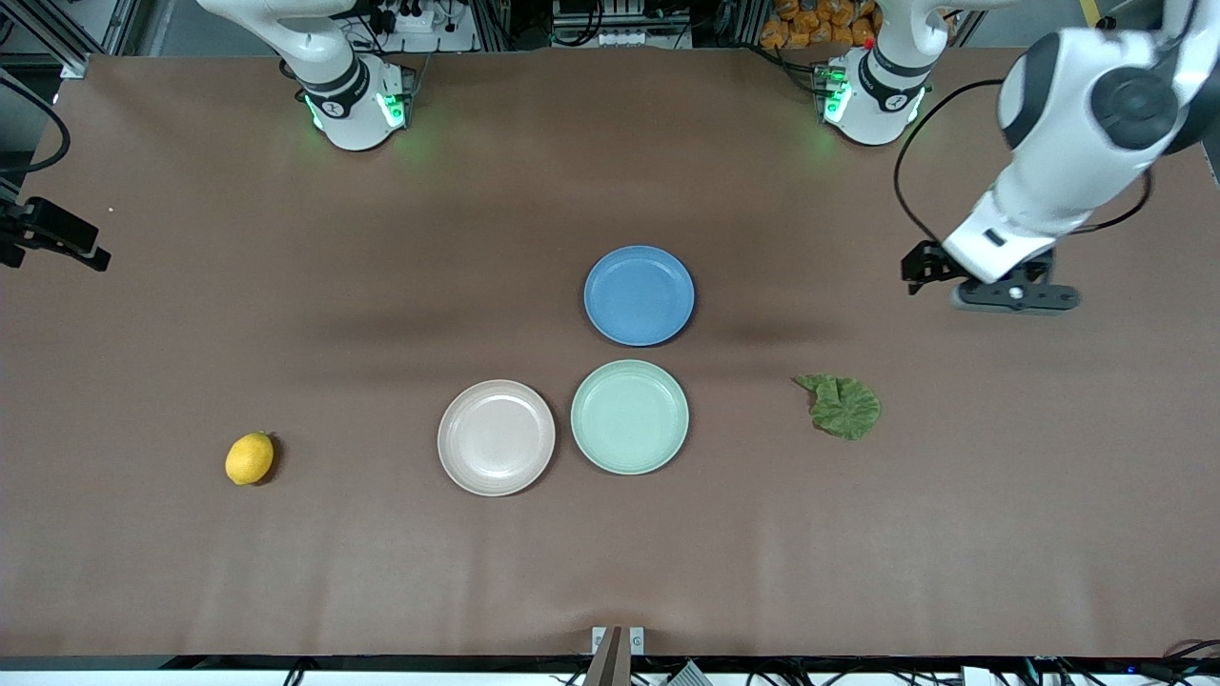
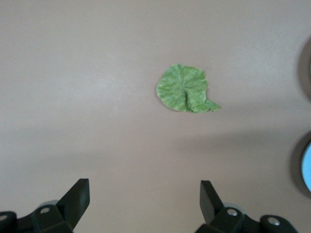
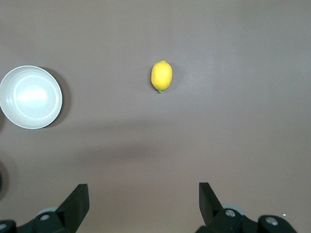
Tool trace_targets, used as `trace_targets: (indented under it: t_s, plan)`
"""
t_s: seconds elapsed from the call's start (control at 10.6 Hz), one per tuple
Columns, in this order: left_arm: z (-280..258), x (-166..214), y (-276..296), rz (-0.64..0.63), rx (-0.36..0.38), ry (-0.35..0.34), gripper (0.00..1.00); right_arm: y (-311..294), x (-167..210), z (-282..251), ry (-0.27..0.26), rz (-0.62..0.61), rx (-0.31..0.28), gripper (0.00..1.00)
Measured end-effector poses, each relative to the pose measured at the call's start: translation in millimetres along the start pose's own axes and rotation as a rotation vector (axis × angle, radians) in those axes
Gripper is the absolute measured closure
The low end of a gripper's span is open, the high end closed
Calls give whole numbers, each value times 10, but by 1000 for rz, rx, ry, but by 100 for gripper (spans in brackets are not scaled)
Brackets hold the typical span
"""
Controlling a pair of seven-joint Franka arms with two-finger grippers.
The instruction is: Pick lemon and lettuce from plates
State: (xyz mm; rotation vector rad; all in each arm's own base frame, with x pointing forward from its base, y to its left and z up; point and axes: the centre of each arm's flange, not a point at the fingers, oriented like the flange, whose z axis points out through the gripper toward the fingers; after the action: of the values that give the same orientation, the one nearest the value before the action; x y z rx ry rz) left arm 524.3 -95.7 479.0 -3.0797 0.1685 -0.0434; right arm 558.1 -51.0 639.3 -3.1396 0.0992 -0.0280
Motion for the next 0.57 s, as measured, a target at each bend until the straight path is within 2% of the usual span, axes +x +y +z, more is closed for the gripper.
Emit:
trace_targets:
  t_s: [0.28, 0.57]
  plan:
    - [-656, 161, -201, -30, -4, -4, 0, 0, -2, 1, -2, -2, -7, 0]
    - [-1037, 265, -402, -73, -35, 64, 0, 0, -2, 1, -2, -2, -7, 0]
